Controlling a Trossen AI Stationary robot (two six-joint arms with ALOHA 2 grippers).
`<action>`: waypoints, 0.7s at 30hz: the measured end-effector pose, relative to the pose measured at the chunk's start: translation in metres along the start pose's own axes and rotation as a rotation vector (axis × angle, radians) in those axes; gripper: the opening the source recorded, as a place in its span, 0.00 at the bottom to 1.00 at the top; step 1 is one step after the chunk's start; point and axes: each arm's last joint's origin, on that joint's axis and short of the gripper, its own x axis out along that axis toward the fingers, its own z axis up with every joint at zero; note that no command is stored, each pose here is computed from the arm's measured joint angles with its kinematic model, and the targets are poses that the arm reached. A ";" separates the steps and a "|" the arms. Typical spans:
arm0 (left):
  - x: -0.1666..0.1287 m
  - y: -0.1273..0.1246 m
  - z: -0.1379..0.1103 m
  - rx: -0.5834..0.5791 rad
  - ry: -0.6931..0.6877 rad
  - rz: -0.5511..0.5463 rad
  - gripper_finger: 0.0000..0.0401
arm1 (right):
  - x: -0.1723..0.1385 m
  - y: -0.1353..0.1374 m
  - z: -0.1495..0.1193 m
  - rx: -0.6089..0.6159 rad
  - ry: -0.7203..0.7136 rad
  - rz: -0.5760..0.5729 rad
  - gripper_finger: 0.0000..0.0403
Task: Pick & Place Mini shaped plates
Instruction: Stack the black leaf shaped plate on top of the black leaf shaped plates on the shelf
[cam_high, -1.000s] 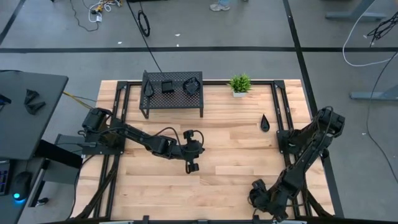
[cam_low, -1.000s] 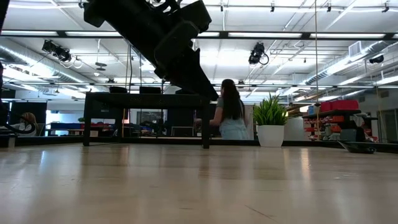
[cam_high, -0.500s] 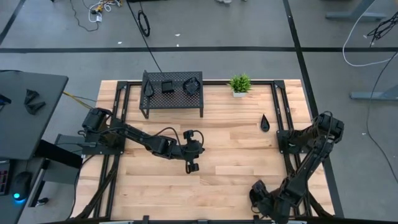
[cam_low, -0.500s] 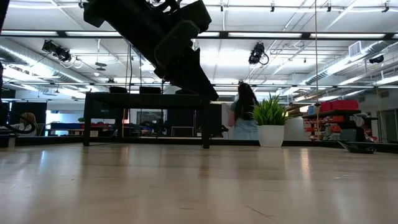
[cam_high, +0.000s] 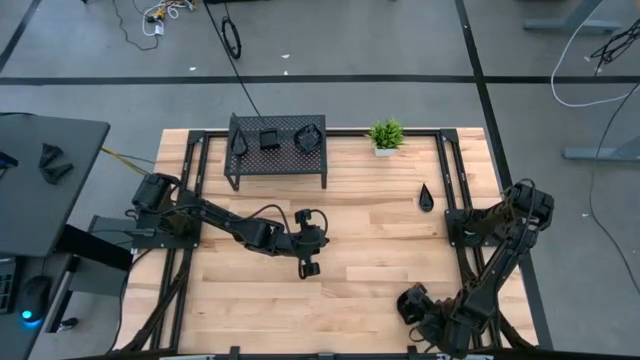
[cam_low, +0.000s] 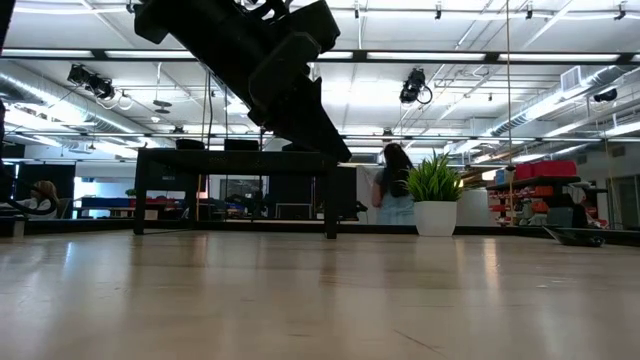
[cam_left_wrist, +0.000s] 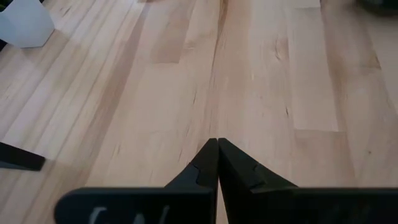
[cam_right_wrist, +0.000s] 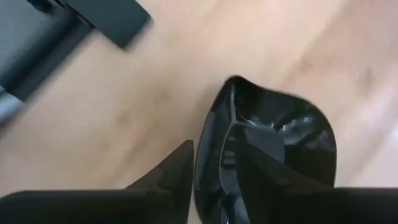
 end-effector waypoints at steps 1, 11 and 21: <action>0.000 0.000 0.000 0.000 0.000 0.000 0.03 | 0.000 -0.001 -0.001 -0.004 0.012 -0.019 0.28; 0.000 0.000 0.000 0.000 0.000 0.000 0.03 | 0.000 -0.011 -0.007 -0.041 0.057 -0.164 0.09; 0.000 0.000 0.000 0.000 0.000 0.000 0.03 | 0.016 -0.032 -0.013 -0.007 0.062 -0.210 0.01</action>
